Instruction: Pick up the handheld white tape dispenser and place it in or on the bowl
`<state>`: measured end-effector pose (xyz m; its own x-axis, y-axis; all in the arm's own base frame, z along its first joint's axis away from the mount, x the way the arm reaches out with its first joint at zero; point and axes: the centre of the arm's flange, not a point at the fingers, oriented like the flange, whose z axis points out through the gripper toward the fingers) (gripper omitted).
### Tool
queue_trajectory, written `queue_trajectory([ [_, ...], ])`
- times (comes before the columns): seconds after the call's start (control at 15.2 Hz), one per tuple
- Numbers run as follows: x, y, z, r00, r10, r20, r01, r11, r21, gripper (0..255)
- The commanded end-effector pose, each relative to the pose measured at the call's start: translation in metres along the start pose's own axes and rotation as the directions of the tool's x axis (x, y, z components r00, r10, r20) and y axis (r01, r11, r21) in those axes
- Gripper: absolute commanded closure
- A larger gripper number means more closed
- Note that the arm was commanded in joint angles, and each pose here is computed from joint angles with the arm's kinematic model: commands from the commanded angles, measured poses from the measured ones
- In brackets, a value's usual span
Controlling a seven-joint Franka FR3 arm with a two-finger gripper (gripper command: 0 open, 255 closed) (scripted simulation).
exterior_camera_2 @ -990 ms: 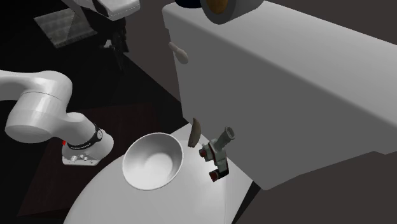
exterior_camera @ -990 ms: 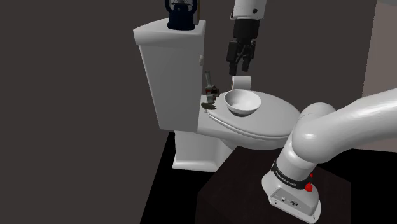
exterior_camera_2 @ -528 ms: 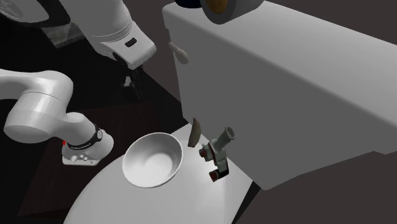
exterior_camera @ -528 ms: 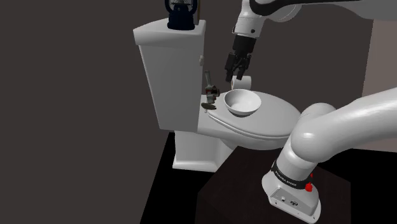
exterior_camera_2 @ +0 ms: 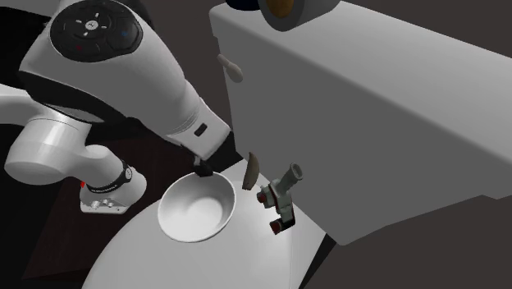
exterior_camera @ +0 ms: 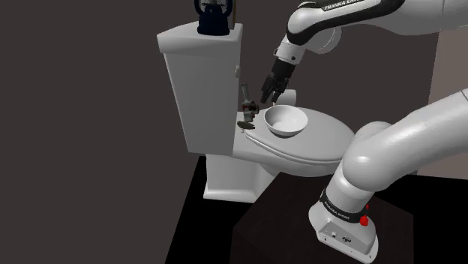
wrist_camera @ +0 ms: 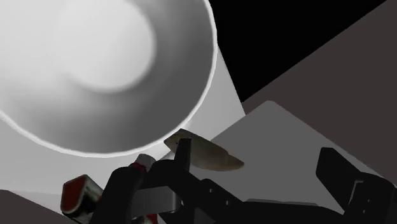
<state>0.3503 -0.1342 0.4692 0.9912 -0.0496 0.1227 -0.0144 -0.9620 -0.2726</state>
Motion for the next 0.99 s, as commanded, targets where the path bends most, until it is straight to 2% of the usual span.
queue_trajectory([
  [0.0,0.008,0.022,0.013,0.999,-0.001,-0.035,0.002,1.0,0.02,0],
  [0.4,0.035,0.086,0.055,0.991,0.002,-0.131,0.009,0.996,0.086,0],
  [0.79,0.065,0.148,0.099,0.974,0.012,-0.225,0.022,0.988,0.151,0],
  [0.92,0.068,0.15,0.106,0.973,0.013,-0.229,0.023,0.988,0.154,0],
])
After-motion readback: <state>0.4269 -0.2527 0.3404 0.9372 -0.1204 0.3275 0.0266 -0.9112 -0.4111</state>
